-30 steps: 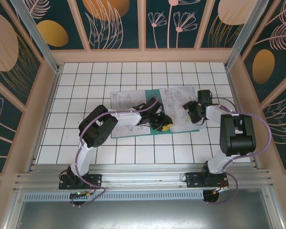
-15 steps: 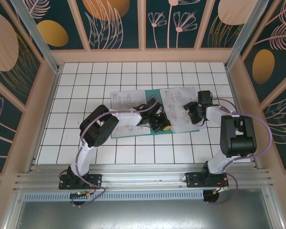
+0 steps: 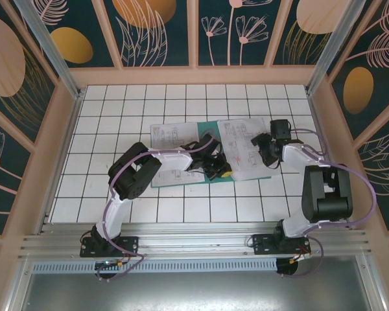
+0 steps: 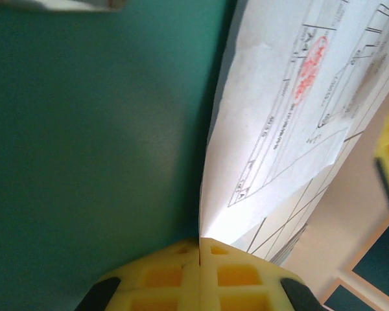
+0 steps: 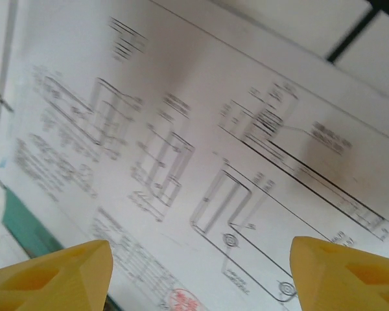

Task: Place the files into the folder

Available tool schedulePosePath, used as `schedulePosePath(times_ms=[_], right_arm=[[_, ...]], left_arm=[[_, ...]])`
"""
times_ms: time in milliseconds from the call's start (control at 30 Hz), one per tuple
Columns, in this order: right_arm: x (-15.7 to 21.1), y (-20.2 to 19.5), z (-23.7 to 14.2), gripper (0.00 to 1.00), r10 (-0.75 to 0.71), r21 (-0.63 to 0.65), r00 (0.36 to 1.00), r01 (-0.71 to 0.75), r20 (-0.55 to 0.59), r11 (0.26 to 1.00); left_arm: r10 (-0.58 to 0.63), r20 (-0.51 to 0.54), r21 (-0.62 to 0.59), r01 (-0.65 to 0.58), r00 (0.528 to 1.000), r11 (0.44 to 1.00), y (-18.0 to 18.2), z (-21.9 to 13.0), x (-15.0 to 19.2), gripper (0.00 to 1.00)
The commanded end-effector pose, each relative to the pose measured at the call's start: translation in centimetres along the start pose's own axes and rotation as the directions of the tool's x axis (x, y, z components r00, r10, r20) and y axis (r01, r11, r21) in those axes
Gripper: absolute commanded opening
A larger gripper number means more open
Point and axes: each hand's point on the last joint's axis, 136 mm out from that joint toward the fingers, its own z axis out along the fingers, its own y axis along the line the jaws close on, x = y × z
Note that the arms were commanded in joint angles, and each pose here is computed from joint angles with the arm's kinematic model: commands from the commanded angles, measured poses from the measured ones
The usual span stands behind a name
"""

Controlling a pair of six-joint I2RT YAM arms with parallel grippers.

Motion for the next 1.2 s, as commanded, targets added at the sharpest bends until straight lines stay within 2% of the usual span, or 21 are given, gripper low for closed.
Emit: schedulePosePath(times_ms=[0,233,667,1167], right_arm=[[-1.1,1.5,-1.9,0.74,-0.068,-0.012,0.996,0.068,0.062,0.998],[-0.7,2.5,-2.7,0.73,-0.092,-0.049,0.994,0.096,0.065,0.994],[-0.1,2.8,-2.1,0.73,-0.091,-0.073,0.995,0.093,0.038,0.993],[3.4,2.4,1.3,0.72,-0.086,-0.109,0.989,0.073,-0.118,0.991]], left_arm=[[-0.027,-0.012,0.021,0.027,1.000,0.999,-0.1,-1.5,0.2,0.00],[-0.061,-0.016,0.051,0.062,0.998,0.997,0.1,-2.9,-0.3,0.00],[-0.086,-0.007,0.035,0.087,0.996,0.996,0.6,-4.1,-0.2,0.00],[-0.099,0.034,-0.007,0.099,0.994,0.995,1.9,-5.2,-0.4,0.00]])
